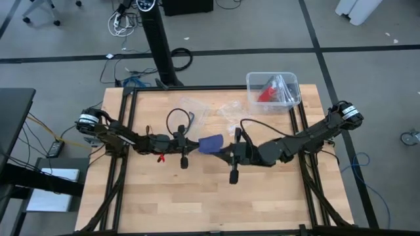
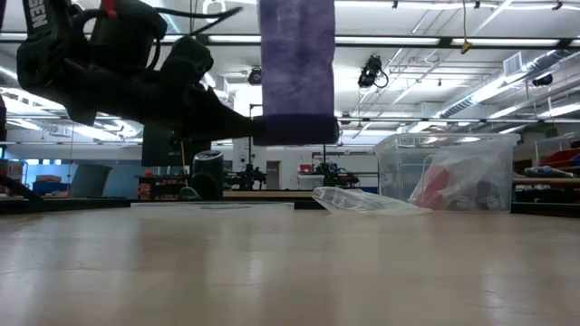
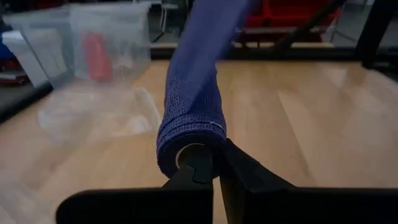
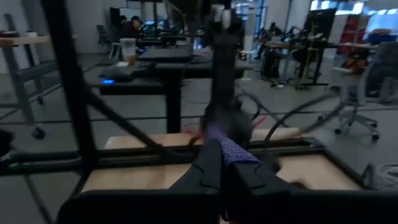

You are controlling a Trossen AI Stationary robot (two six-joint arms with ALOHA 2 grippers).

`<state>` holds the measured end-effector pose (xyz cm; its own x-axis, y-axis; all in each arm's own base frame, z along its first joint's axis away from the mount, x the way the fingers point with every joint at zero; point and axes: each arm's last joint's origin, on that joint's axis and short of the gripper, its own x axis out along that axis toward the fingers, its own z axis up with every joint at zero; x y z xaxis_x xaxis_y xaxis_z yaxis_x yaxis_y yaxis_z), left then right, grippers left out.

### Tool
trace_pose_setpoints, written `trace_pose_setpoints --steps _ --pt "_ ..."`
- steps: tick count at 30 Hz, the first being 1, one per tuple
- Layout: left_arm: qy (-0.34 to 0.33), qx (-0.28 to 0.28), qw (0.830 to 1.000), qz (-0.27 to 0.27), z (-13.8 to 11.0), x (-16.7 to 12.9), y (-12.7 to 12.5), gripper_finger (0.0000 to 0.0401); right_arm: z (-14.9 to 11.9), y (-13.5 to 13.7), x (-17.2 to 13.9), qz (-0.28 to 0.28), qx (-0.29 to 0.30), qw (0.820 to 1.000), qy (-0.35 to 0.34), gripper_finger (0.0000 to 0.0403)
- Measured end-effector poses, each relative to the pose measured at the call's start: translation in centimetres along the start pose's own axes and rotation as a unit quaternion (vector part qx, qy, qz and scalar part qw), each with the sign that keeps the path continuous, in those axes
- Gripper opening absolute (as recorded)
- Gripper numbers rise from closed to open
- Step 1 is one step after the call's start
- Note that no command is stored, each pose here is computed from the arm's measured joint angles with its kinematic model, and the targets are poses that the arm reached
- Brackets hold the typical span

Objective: Roll bandage
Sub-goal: Roll the blue bandage

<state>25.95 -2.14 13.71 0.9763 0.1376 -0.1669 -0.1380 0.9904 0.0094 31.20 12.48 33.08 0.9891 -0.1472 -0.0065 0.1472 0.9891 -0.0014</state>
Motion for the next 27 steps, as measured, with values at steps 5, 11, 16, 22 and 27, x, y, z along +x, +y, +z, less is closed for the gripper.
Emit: trace_pose_setpoints --steps 5,11,16,22,27 --pt "0.022 0.006 1.000 -0.013 -1.2 1.5 -1.2 0.0009 1.0 -1.6 1.0 -0.028 -0.008 1.000 0.001 0.0000" --pt "0.022 0.013 0.999 -0.041 -2.3 3.2 -3.2 0.0009 2.5 -3.2 1.8 -0.055 -0.031 0.998 -0.007 0.0000" --pt "0.001 0.011 0.998 -0.065 -2.6 3.1 -4.7 0.0009 4.3 -3.7 2.1 -0.067 -0.050 0.996 -0.018 0.0000" --pt "-0.015 0.006 0.998 -0.061 -2.3 3.1 -4.8 0.0009 5.2 -3.1 1.8 -0.053 -0.046 0.997 -0.028 0.0000" --pt "-0.017 -0.020 0.999 -0.042 -2.2 3.5 -3.7 0.0009 5.2 -1.5 1.0 -0.025 -0.035 0.999 -0.030 0.0000"
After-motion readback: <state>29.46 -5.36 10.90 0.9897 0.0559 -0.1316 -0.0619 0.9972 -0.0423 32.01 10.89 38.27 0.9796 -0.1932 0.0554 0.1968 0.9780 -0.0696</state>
